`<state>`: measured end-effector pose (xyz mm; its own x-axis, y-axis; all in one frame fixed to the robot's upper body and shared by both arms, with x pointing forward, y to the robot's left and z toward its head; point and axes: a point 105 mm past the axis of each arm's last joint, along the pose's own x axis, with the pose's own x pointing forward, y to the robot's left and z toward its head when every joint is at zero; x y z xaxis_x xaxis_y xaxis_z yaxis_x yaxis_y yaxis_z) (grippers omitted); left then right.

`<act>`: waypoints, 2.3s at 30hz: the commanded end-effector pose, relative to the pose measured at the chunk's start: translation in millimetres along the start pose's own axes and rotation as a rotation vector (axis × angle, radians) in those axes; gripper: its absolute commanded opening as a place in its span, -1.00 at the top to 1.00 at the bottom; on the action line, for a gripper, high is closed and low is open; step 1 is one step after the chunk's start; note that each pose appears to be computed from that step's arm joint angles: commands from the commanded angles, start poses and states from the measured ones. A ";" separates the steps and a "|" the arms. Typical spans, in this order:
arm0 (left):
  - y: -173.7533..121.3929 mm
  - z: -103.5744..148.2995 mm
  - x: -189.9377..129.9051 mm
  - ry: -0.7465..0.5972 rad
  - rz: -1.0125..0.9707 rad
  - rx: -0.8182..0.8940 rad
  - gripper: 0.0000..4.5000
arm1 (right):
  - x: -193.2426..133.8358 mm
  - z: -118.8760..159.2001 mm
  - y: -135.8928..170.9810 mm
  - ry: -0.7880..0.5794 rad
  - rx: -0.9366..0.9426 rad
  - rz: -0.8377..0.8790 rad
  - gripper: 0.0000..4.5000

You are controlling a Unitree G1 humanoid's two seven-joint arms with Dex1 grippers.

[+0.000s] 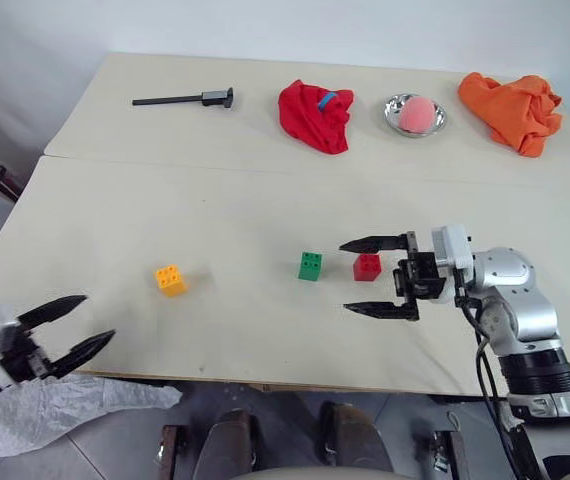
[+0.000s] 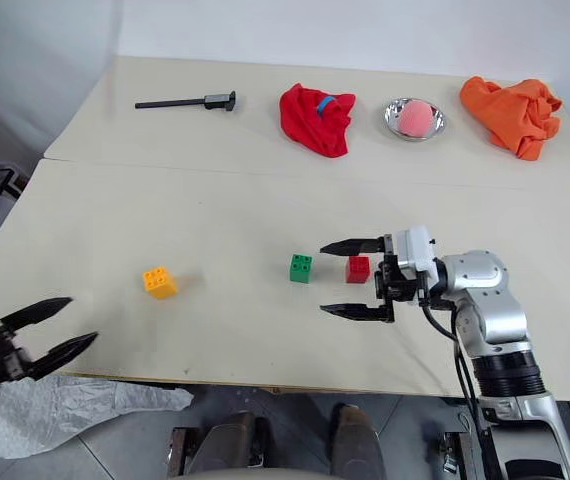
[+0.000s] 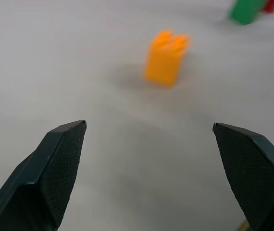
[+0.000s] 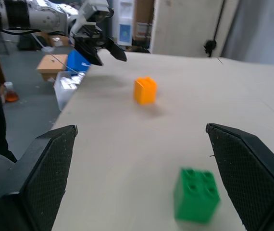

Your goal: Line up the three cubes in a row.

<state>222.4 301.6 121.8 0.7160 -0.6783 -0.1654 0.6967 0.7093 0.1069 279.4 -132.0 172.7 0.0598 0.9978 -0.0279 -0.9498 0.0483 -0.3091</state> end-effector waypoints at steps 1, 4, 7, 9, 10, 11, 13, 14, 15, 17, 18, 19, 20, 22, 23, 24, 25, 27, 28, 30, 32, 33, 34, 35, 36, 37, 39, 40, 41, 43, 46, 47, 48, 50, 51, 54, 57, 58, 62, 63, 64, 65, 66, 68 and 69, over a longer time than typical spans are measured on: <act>2.4 6.0 28.9 -0.003 -0.055 0.052 -0.99 | -16.9 0.0 -1.3 0.025 -0.004 -0.038 -1.00; 8.4 3.1 45.8 0.017 -0.101 0.066 -0.99 | -20.5 -1.8 0.7 0.037 -0.004 -0.055 -1.00; 13.7 -0.3 55.6 0.037 -0.125 0.075 -0.99 | -22.0 -0.2 1.0 0.037 -0.011 -0.074 -1.00; 13.7 1.2 64.5 0.031 -0.169 0.079 -0.81 | -24.0 0.4 2.4 0.043 -0.019 -0.099 -1.00; 13.5 1.8 67.9 0.030 -0.185 0.086 -0.72 | -25.3 0.5 3.7 0.046 -0.019 -0.111 -1.00; 15.1 3.7 71.3 0.025 -0.195 0.092 -0.58 | -26.7 0.3 4.8 0.050 -0.019 -0.122 -1.00; 17.0 8.4 76.3 0.014 -0.210 0.106 -0.31 | -28.9 -0.3 6.2 0.057 -0.018 -0.136 -1.00; 17.0 10.9 78.5 0.009 -0.220 0.113 -0.19 | -30.0 -0.6 6.7 0.060 -0.018 -0.141 -1.00; 17.0 14.4 81.4 -0.003 -0.235 0.116 -0.02 | -31.3 -1.1 7.7 0.064 -0.017 -0.149 -1.00; 13.2 21.4 86.0 -0.030 -0.292 0.123 0.28 | -33.8 -1.8 9.4 0.071 -0.015 -0.162 -1.00; 8.4 31.0 93.6 -0.061 -0.349 0.110 0.33 | -36.8 -2.8 11.0 0.080 -0.009 -0.175 -1.00; 4.9 37.7 98.5 -0.081 -0.389 0.100 0.33 | -38.8 -3.4 12.1 0.086 -0.005 -0.184 -1.00; -2.0 42.9 106.4 -0.072 -0.467 0.131 0.33 | -41.9 -4.8 13.9 0.096 0.005 -0.198 -1.00; -10.0 49.5 120.4 -0.044 -0.579 0.186 0.33 | -47.1 -6.6 16.7 0.109 0.017 -0.224 -1.00; -12.1 52.0 129.2 -0.026 -0.629 0.220 0.33 | -50.1 -7.2 18.0 0.114 0.021 -0.238 -1.00; -11.9 54.9 139.1 -0.017 -0.663 0.241 0.33 | -52.5 -7.3 19.4 0.119 0.022 -0.251 -1.00; -11.6 57.5 148.6 -0.009 -0.692 0.260 0.33 | -54.6 -7.1 20.5 0.123 0.023 -0.264 -1.00; -12.0 60.5 164.7 0.007 -0.740 0.295 0.33 | -57.8 -6.4 22.3 0.125 0.025 -0.286 -1.00; -12.9 60.8 171.7 0.019 -0.763 0.312 0.33 | -59.1 -6.2 23.4 0.128 0.025 -0.293 -1.00; -14.1 60.2 182.0 0.040 -0.789 0.340 0.33 | -60.9 -6.2 25.1 0.133 0.025 -0.305 -1.00; -18.1 55.8 196.4 0.090 -0.820 0.371 0.33 | -64.7 -5.6 27.7 0.141 0.021 -0.334 -1.00; -19.8 53.1 201.6 0.118 -0.832 0.374 0.33 | -67.0 -4.7 28.7 0.144 0.016 -0.351 -1.00; -21.1 52.5 205.7 0.128 -0.835 0.379 0.33 | -69.0 -3.8 29.3 0.146 0.011 -0.368 -1.00; -22.3 53.3 208.3 0.127 -0.841 0.376 0.33 | -70.3 -3.1 30.2 0.147 0.008 -0.380 -1.00; -23.3 54.2 210.4 0.127 -0.846 0.373 0.33 | -71.0 -2.7 31.3 0.148 0.007 -0.390 -1.00; -25.2 56.2 212.6 0.117 -0.854 0.376 0.33 | -71.4 -2.8 33.2 0.150 0.008 -0.396 -1.00; -29.2 58.6 216.0 0.102 -0.872 0.384 0.33 | -71.8 -3.0 36.2 0.151 0.012 -0.408 -1.00; -31.0 59.2 217.5 0.096 -0.879 0.388 0.33 | -72.1 -3.3 37.5 0.153 0.014 -0.412 -1.00; -32.7 59.4 219.0 0.093 -0.884 0.383 0.33 | -72.2 -3.7 38.6 0.155 0.015 -0.415 -1.00; -35.4 59.2 221.1 0.090 -0.893 0.382 0.33 | -72.8 -4.1 39.8 0.158 0.018 -0.422 -1.00; -37.2 58.2 222.6 0.089 -0.897 0.373 0.33 | -73.0 -4.8 40.2 0.158 0.021 -0.427 -1.00; -37.1 57.0 222.6 0.098 -0.898 0.358 0.33 | -72.9 -5.4 40.1 0.158 0.022 -0.427 -1.00; -35.4 58.2 222.7 0.087 -0.883 0.347 0.17 | -72.4 -6.6 39.3 0.156 0.025 -0.426 -1.00; -30.4 61.4 219.4 0.068 -0.859 0.347 -0.09 | -71.3 -8.4 37.7 0.152 0.029 -0.419 -1.00; -26.0 64.5 215.7 0.052 -0.842 0.350 -0.24 | -71.0 -9.1 36.7 0.149 0.031 -0.414 -1.00; -12.7 73.8 202.8 0.006 -0.792 0.328 -0.64 | -73.8 -11.2 36.1 0.152 0.043 -0.382 -1.00; 1.4 79.2 177.3 -0.036 -0.739 0.286 -0.89 | -83.9 -12.1 31.0 0.164 0.068 -0.345 -1.00; 3.0 80.0 170.0 -0.045 -0.733 0.280 -0.89 | -86.5 -12.0 28.5 0.165 0.070 -0.341 -1.00; 12.1 72.5 132.4 -0.077 -0.632 0.322 -0.89 | -95.4 -12.6 15.9 0.161 0.088 -0.305 -1.00; 14.9 70.9 121.4 -0.095 -0.567 0.363 -0.89 | -96.9 -12.0 12.6 0.155 0.082 -0.289 -1.00; 15.6 72.4 109.2 -0.138 -0.507 0.367 -0.89 | -98.0 -9.8 9.5 0.136 0.079 -0.269 -1.00; 14.5 73.5 98.3 -0.172 -0.463 0.366 -0.89 | -98.3 -9.2 6.2 0.132 0.074 -0.256 -1.00; 9.6 69.6 87.0 -0.175 -0.458 0.338 -0.89 | -96.5 -7.4 4.8 0.109 0.073 -0.229 -1.00; 3.2 61.8 75.1 -0.150 -0.443 0.286 -0.89 | -91.6 -5.1 0.6 0.073 0.058 -0.197 -1.00; 1.8 59.2 72.3 -0.136 -0.436 0.261 -0.89 | -89.6 -4.8 -1.7 0.061 0.053 -0.191 -1.00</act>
<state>280.1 243.8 148.6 0.3367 -0.9282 -0.1585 0.9215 0.2902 0.2579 280.6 -224.9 165.5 0.3118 0.9485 -0.0565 -0.9267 0.2904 -0.2386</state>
